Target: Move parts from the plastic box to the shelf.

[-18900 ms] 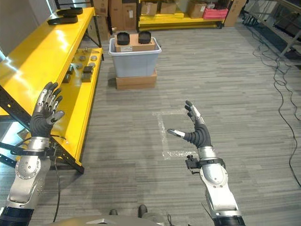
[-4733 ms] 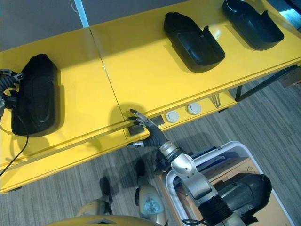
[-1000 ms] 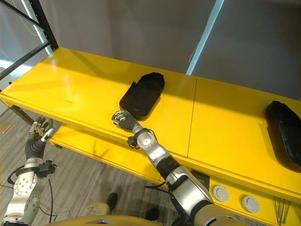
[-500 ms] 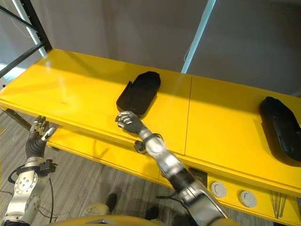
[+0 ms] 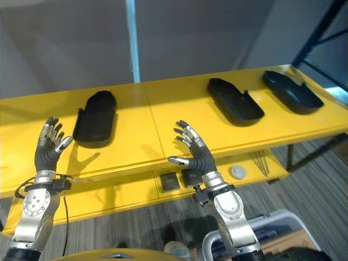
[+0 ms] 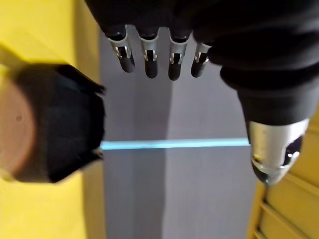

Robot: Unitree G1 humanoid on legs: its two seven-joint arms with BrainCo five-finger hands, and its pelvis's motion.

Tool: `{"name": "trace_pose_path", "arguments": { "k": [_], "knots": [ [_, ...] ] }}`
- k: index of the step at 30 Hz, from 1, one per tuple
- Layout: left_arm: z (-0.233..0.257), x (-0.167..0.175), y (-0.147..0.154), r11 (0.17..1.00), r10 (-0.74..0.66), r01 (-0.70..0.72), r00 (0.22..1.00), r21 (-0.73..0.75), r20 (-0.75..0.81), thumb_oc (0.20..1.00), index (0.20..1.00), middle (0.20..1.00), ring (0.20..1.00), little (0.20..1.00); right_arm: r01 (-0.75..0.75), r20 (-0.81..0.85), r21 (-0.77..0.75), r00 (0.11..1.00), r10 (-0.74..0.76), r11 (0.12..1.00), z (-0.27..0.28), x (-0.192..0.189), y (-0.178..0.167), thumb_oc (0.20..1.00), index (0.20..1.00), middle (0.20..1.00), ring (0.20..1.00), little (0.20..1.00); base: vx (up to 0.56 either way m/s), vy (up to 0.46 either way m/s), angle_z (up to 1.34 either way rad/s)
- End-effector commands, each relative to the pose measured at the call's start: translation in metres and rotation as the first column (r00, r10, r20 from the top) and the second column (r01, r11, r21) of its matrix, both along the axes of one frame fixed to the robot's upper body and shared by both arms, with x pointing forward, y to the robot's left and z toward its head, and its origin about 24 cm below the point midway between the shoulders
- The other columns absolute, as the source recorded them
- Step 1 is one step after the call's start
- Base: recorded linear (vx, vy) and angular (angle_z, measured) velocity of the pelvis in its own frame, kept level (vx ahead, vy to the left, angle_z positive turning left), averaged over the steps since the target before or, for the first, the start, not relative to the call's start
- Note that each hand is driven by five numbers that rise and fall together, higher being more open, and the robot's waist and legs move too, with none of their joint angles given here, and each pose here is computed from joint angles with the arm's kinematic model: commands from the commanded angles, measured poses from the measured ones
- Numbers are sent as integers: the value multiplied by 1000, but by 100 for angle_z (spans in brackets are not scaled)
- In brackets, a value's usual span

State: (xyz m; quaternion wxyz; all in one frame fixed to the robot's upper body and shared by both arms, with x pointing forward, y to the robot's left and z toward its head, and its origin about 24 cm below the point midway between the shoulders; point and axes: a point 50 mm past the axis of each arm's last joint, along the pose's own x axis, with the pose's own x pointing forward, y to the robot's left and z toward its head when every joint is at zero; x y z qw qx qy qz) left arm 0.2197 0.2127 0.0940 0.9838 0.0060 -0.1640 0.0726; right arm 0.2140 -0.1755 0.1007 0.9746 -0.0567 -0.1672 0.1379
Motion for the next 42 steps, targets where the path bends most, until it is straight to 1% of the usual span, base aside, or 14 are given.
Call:
{"name": "trace_pose_path", "arguments": {
  "k": [1,6,11,13,17,20,21,23,25,30,32,37,38,42],
  "knots": [
    [25,5,-1,991,-75,60,989,117,128,1000,1000,1000,1000,1000,76,139,-48,988,-69,996,19,3,-10,1000,1000,1000,1000,1000,1,98,-76],
    [39,15,-14,980,-165,141,969,138,182,1000,1000,1000,1000,1000,258,177,-111,955,-236,960,22,-8,-40,1000,1000,1000,1000,1000,0,85,-73],
    [44,19,-18,977,-183,155,963,148,198,1000,1000,1000,1000,1000,309,206,-81,935,-287,948,26,-3,-44,1000,1000,1000,1000,1000,-34,60,-95],
    [42,23,-19,976,-195,171,963,136,185,1000,1000,1000,1000,1000,293,184,-35,942,-282,956,21,-3,-39,1000,1000,1000,1000,1000,-26,33,-149],
    [46,24,-20,976,-210,193,956,101,206,1000,1000,1000,1000,1000,250,163,-36,957,-241,968,19,-2,-38,1000,1000,1000,1000,1000,47,-173,-99],
    [50,20,-12,988,-150,138,959,65,242,1000,1000,1000,1000,1000,159,172,-39,974,-150,987,24,14,-24,1000,1000,1000,1000,1000,-93,-89,-36],
    [50,20,-12,988,-149,137,958,65,243,1000,1000,1000,1000,1000,158,173,-38,973,-149,987,24,14,-24,1000,1000,1000,1000,1000,-50,19,-172],
    [49,12,-4,996,-86,79,963,39,255,1000,1000,1000,1000,1000,77,177,-49,982,-68,996,29,24,-10,1000,1000,1000,1000,1000,-38,115,-159],
    [47,10,0,998,-69,65,965,23,253,1000,1000,1000,1000,1000,56,165,-57,985,-46,997,28,25,-9,1000,1000,1000,1000,1000,-76,186,-128],
    [51,18,-14,989,-146,141,954,38,260,1000,1000,1000,1000,1000,80,134,-49,988,-72,996,22,15,-18,1000,1000,1000,1000,1000,-222,208,6],
    [59,25,-22,982,-187,172,941,75,281,1000,1000,1000,1000,1000,73,109,-11,991,-71,997,15,14,-11,1000,1000,1000,1000,1000,-374,266,-36],
    [63,25,-17,984,-174,152,942,98,288,1000,1000,1000,1000,1000,22,95,9,995,-23,1000,12,18,5,1000,1000,1000,1000,1000,-243,66,-117],
    [64,26,-15,986,-165,146,941,85,295,1000,1000,1000,1000,1000,-9,109,-22,994,12,1000,13,20,15,1000,1000,1000,1000,1000,-490,-40,-124],
    [65,33,-23,978,-209,201,935,59,286,1000,1000,1000,1000,1000,1,116,-62,993,6,998,13,19,14,1000,1000,1000,1000,1000,-335,-124,-57]
  ]
}}
